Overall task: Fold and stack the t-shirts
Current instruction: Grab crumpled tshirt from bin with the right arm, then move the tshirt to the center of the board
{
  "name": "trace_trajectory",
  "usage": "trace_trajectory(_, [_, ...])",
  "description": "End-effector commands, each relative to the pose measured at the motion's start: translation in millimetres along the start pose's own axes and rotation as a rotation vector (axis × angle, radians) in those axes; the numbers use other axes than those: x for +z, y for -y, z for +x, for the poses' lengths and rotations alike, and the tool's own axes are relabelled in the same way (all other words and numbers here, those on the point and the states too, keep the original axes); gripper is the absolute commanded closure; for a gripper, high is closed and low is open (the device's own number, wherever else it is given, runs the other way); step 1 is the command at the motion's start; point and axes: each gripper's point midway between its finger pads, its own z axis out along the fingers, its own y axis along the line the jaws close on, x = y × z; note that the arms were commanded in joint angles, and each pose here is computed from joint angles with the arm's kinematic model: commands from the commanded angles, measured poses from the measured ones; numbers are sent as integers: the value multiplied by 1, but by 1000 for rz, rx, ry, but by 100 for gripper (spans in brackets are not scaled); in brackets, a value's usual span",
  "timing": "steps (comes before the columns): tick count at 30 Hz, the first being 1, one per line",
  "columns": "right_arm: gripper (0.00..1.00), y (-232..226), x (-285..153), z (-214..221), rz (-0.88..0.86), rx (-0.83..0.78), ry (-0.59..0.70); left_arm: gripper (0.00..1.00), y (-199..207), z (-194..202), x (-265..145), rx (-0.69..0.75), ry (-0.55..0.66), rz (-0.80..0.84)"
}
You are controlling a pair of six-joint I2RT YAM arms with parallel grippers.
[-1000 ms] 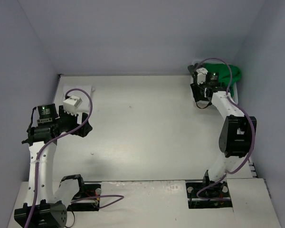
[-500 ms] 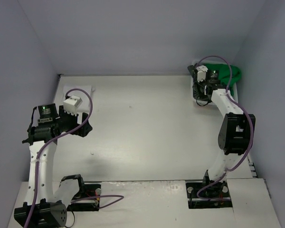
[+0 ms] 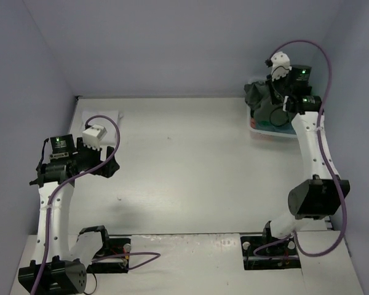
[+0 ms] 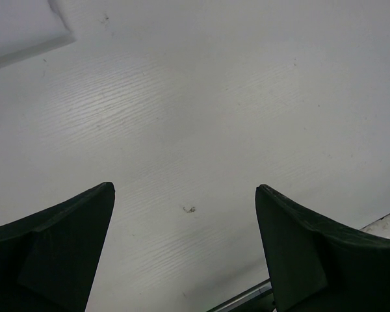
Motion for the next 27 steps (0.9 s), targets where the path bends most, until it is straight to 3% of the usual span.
trace_trajectory(1, [100,6,-94,-89,10,-62,254,17,-6,-18,-1,20,52,-19])
trace_trajectory(3, [100,-4,-124,-109,-30,-94,324,17,-7,-17,0,16,46,-17])
trace_trajectory(7, [100,-31,-231,-160,-103,-179,588,17,-8,-18,0,15,45,-22])
trace_trajectory(12, [100,-84,-309,-164,-334,-214,759,17,-8,-17,0,14,43,-21])
trace_trajectory(16, [100,-120,-338,-159,-544,-209,802,17,-9,-16,1,11,39,-24])
trace_trajectory(20, [100,-132,-360,-159,-627,-207,830,17,-9,-15,0,11,40,-30])
trace_trajectory(24, [100,-130,-359,-163,-622,-197,828,17,-10,-16,0,10,38,-34])
trace_trajectory(27, [100,-126,-333,-159,-610,-160,776,17,-11,-14,0,8,32,-38])
